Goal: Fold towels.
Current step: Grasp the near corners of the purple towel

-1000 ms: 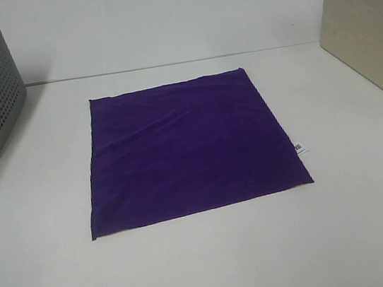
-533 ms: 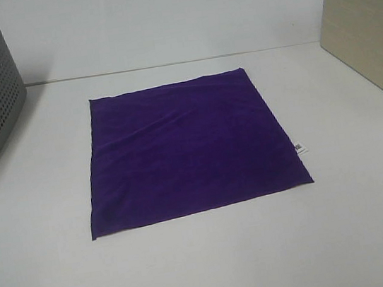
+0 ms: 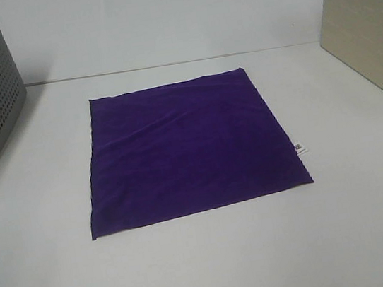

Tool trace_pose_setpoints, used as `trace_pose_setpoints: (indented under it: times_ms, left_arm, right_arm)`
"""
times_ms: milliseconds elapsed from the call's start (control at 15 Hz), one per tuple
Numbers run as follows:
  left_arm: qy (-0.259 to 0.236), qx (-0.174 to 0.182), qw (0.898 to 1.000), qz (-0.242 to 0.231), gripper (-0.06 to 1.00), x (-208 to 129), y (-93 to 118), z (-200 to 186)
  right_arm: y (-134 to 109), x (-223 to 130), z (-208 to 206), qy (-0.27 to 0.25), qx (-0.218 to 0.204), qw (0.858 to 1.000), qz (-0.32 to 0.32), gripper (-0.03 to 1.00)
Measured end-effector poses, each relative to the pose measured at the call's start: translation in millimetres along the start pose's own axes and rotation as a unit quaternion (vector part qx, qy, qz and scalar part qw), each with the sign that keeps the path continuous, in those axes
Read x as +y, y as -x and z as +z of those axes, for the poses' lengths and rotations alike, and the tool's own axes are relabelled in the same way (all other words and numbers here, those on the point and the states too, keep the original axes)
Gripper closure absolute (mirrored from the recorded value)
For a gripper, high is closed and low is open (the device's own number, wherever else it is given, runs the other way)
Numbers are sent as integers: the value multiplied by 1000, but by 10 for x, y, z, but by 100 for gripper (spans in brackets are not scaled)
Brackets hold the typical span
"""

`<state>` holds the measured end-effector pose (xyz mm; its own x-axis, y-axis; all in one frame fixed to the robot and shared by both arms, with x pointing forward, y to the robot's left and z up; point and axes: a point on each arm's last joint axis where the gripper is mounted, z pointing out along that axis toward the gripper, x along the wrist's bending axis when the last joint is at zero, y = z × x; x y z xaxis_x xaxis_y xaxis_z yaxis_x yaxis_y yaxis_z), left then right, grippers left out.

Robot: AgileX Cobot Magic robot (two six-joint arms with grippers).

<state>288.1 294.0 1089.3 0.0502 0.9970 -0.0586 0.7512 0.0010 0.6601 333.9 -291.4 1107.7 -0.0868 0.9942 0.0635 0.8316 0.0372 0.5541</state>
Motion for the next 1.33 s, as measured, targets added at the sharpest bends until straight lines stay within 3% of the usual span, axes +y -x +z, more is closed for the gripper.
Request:
trace_pose_setpoints:
  times_ms: [133,200,267,333,467,600,667,867,1067,1333]
  left_arm:
    - [-56,-20,998,-14,-4,191,9,184]
    - [-95,-33,995,-19,-4,292,9,364]
    - [-121,-85,988,-35,-4,502,59,729]
    - [-121,-118,985,-45,-4,600,97,913]
    - [-133,-184,972,-65,-4,691,203,1347]
    - [-151,-214,963,-61,-4,655,324,1673]
    - [-162,-213,962,-61,-4,635,381,1894]
    - [-172,-164,967,-88,-4,560,382,2420]
    - [-227,-151,957,-102,-4,377,367,2696]
    - [-254,-192,942,-108,-4,518,458,3002]
  right_arm:
    - [6,438,270,-32,36,999,-7,-2]
    - [-22,678,504,-45,80,996,-15,-2]
    - [-113,959,1066,-79,192,978,-11,-2]
    - [-156,1012,1272,-89,241,966,-10,-2]
    - [-120,1073,1607,-100,324,940,22,-2]
    - [56,1085,1781,-97,362,926,52,-1]
    - [153,1077,1874,-96,366,924,60,-1]
    - [263,972,2090,-138,349,926,50,-1]
    - [278,973,2101,-134,340,930,40,-1]
    - [293,960,2110,-137,331,933,32,-1]
